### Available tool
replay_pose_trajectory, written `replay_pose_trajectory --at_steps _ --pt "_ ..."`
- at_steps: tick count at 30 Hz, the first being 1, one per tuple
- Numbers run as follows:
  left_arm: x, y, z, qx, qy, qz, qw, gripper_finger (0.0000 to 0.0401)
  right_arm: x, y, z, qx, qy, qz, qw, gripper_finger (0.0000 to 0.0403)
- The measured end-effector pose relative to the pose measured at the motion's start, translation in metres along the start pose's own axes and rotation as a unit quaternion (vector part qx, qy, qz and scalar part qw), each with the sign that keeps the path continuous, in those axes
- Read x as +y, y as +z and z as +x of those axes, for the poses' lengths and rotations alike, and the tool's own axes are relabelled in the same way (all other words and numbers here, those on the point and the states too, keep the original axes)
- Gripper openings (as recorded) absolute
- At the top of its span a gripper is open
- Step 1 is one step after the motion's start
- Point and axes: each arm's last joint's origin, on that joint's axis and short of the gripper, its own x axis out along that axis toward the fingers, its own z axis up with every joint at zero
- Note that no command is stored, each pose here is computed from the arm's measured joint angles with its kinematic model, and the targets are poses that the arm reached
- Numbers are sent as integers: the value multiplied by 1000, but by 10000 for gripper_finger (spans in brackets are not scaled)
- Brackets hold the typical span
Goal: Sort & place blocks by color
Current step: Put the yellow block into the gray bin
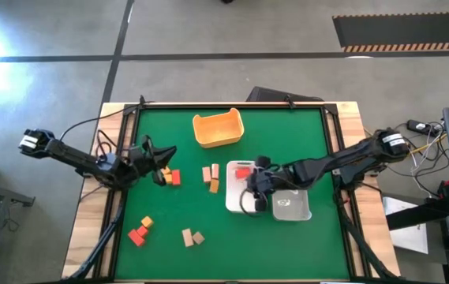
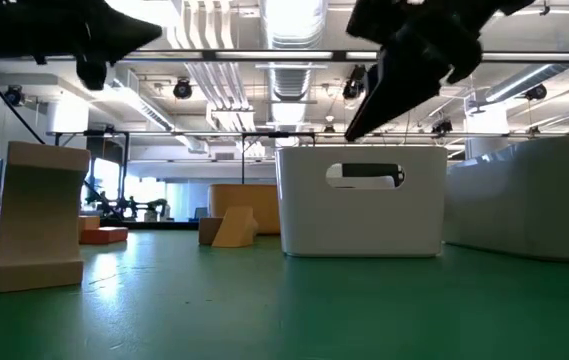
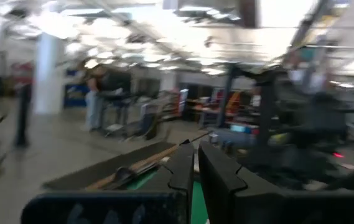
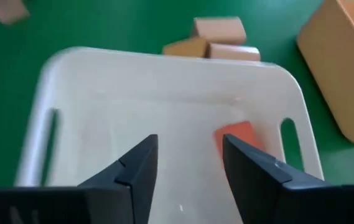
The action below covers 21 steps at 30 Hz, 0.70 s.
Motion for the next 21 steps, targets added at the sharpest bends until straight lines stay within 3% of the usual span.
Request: replay_pose_trajectory --at_steps 9,15,18,21 --pt "-9 -15 15 51 77 -30 995 8 18 -23 -26 -109 -21 -24 994 128" --pt "-22 -34 30 168 121 -64 976 1 12 -33 -40 -156 -17 -14 988 115" --pt "-23 -37 33 262 178 -94 944 0 10 -37 -46 -164 -17 -15 986 110" --pt "-16 -33 30 381 264 -118 878 0 8 -39 -49 -169 -17 -16 985 105"
